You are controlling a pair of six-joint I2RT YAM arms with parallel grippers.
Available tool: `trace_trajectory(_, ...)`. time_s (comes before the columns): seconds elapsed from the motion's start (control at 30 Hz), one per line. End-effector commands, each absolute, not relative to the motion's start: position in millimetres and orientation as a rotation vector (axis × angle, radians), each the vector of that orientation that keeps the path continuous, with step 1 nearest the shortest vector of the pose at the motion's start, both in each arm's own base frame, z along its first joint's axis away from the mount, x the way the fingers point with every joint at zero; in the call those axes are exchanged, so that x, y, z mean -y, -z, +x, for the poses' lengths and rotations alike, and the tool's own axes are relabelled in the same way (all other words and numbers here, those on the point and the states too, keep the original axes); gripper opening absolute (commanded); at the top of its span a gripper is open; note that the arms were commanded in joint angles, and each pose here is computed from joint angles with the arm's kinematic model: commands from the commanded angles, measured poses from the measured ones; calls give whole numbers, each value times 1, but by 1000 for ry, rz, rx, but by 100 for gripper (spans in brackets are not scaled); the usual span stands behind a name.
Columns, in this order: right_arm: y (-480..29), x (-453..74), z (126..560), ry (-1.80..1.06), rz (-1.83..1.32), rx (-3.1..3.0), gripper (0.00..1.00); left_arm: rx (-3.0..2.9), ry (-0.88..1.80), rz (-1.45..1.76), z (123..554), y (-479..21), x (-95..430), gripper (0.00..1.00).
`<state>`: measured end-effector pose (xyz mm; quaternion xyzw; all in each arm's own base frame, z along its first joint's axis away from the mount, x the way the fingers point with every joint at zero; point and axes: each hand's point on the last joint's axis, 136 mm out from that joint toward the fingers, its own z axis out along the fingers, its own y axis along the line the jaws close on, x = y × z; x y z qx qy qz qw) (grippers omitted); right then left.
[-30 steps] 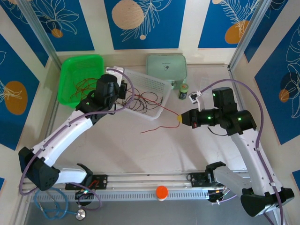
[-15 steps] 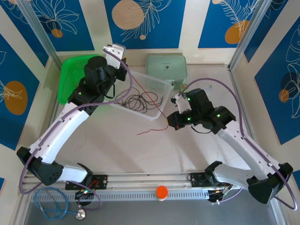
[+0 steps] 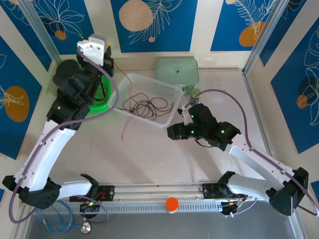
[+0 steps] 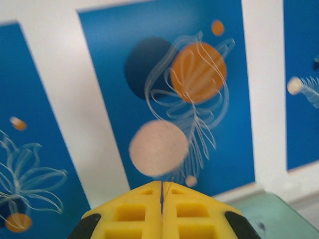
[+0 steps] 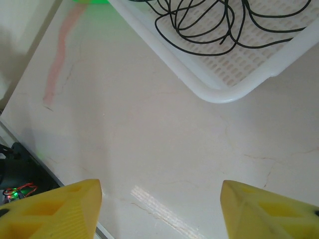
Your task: Untangle the cables
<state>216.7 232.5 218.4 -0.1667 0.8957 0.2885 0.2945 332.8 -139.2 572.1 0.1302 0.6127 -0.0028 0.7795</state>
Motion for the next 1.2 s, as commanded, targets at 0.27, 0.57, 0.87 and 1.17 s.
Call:
trace_trajectory(0.27, -247, -220, 203, -870, -370, -2323, 67, -1231, -469, 122, 392, -621, 64, 0)
trace_trajectory(0.57, -245, -197, 191, -822, -331, -2353, 67, -1307, -666, 49, 476, -598, 7, 0)
trace_trajectory(0.87, -236, -189, 194, -843, -266, -2383, 68, -1333, -727, -40, 486, -596, -41, 0)
trace_trajectory(1.17, -218, -200, 203, -878, -245, -2431, 67, -1404, -799, -64, 488, -564, -77, 0)
